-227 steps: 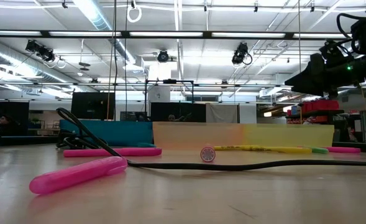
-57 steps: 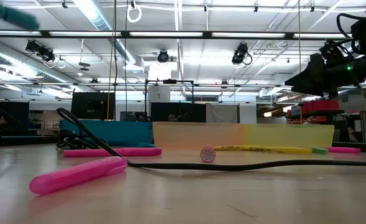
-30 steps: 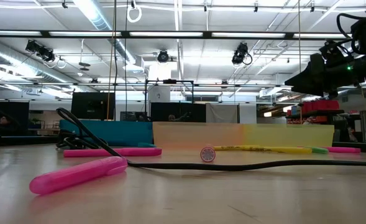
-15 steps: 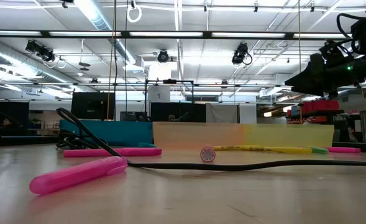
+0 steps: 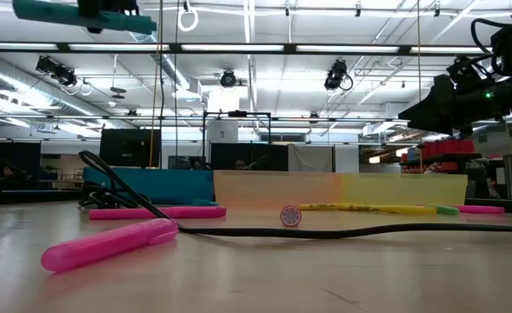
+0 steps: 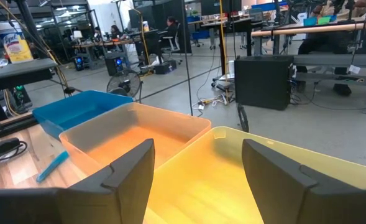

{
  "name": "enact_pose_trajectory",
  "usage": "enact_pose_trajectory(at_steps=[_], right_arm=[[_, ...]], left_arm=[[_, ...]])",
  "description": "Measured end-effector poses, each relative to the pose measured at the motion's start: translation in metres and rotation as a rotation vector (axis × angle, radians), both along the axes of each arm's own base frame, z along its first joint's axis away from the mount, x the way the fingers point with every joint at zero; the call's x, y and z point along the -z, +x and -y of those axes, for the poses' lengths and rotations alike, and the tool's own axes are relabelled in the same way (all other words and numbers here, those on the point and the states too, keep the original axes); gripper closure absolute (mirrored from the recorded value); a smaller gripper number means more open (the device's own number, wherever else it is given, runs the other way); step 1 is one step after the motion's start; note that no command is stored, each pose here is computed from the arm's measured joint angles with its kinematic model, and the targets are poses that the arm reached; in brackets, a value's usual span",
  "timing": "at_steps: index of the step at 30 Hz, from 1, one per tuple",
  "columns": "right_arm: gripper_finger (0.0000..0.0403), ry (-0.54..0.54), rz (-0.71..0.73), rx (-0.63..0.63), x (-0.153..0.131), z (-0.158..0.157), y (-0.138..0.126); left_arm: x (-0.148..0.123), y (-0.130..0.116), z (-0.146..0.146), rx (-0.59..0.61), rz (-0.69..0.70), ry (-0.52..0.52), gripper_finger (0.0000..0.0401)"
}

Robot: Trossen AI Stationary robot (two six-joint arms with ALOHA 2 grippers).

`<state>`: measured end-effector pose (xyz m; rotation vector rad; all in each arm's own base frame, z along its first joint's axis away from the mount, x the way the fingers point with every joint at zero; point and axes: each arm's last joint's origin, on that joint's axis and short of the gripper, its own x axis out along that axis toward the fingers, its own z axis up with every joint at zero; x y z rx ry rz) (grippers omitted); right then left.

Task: Pick & Place Markers
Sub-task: Put the left blue highlighter pen into the blue bin

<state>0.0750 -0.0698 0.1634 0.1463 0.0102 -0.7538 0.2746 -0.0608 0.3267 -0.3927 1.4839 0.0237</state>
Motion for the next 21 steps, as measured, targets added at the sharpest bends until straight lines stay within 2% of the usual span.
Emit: enact_pose_trajectory(at_steps=[12,21], right_arm=[[0.0158,0.0,0.0,0.0,0.0,0.0,0.0],[0.0158,0.0,0.0,0.0,0.0,0.0,0.0]], left_arm=[[0.0,0.005,-0.066,0.005,0.036,0.031,0.0336],[0.001,-0.003,-0.115,-0.034,0.032,0.063,0.0336]])
